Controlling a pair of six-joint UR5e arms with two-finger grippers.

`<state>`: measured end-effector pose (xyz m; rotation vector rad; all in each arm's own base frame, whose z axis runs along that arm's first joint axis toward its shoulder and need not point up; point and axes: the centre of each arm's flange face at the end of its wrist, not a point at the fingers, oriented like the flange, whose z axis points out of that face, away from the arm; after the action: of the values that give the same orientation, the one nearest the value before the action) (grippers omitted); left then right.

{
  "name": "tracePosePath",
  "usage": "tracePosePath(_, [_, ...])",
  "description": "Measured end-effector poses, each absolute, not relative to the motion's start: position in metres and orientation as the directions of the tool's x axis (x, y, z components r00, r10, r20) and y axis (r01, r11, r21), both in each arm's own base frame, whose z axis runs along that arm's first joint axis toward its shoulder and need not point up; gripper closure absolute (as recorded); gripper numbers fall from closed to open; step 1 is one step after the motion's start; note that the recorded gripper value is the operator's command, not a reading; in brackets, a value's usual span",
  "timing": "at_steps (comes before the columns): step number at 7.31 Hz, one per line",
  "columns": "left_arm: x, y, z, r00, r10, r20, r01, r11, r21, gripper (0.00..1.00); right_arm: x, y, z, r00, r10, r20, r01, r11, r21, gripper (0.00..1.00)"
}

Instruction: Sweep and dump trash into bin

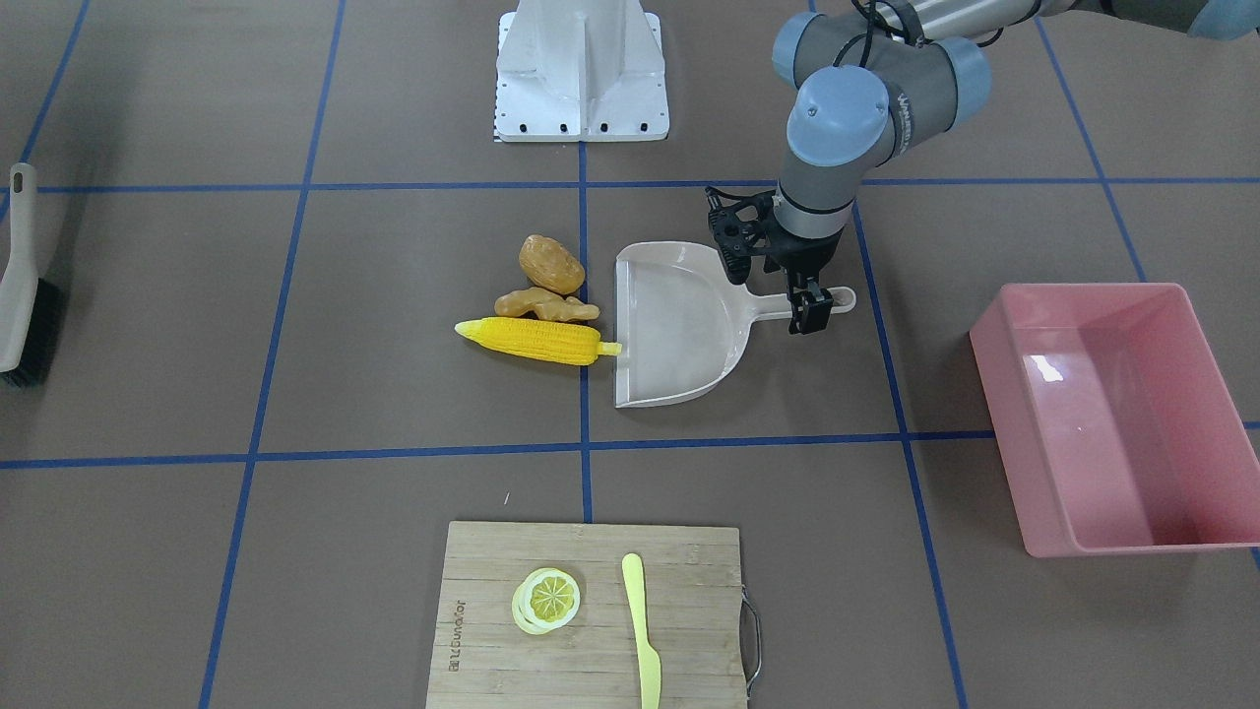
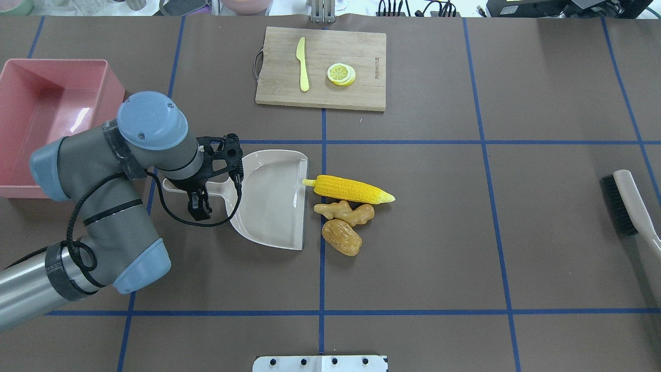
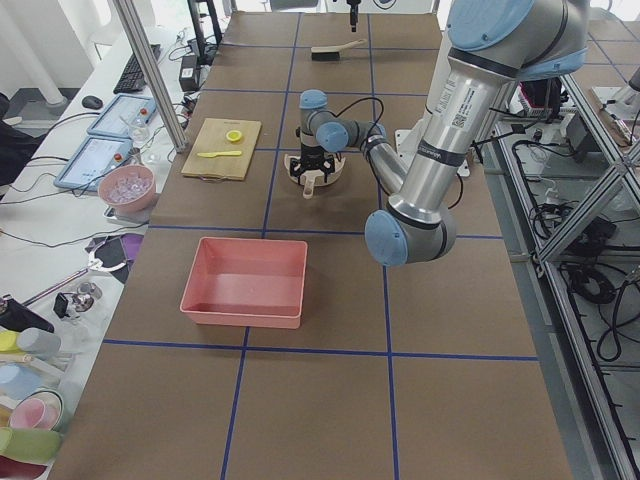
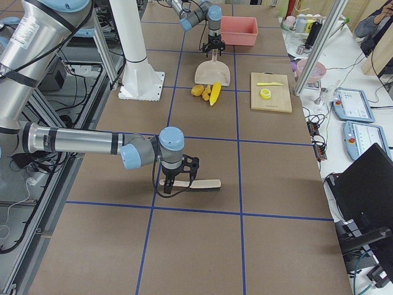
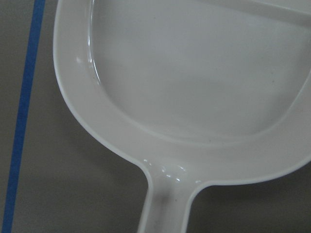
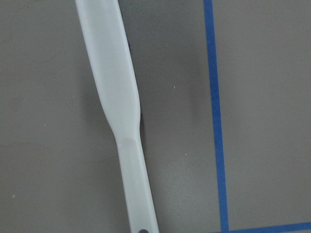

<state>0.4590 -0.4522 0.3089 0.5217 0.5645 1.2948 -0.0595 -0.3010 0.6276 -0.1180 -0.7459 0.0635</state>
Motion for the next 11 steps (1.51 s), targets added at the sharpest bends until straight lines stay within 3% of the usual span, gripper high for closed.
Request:
tracePosePath(3, [0.462,-0.453,0.320,0.143,0.987,-0.079,-0.754,0.160,0.637,0.14,-0.087,-0.298,0.658,0.734,0.062,0.676,0.026,0.993,-0.119,0.06])
tracePosePath(5, [0.461,-0.452,0.322,0.138,0.987,-0.079,-0.755,0.156,0.637,0.11,-0.102,-0.305,0.662,0.729,0.058,0.682,0.034,0.992,-0.121,0.08])
tracePosePath(8, [0.463,-0.450,0.329,0.133,0.988,-0.076,-0.750,0.150,0.644,0.09,-0.124,-0.303,0.662,0.735,0.056,0.676,0.059,0.988,-0.146,0.21])
tracePosePath(9, [0.462,-0.448,0.332,0.131,0.989,-0.074,-0.747,0.147,0.648,0.12,-0.126,-0.301,0.664,0.739,0.053,0.671,0.066,0.987,-0.150,0.31])
tracePosePath(10, [0.460,-0.446,0.333,0.130,0.989,-0.072,-0.745,0.146,0.651,0.25,-0.127,-0.299,0.666,0.745,0.050,0.665,0.070,0.986,-0.152,0.49])
tracePosePath(11, [0.459,-0.445,0.334,0.129,0.989,-0.071,-0.744,0.144,0.653,0.43,-0.128,-0.297,0.667,0.749,0.049,0.660,0.073,0.985,-0.156,0.55])
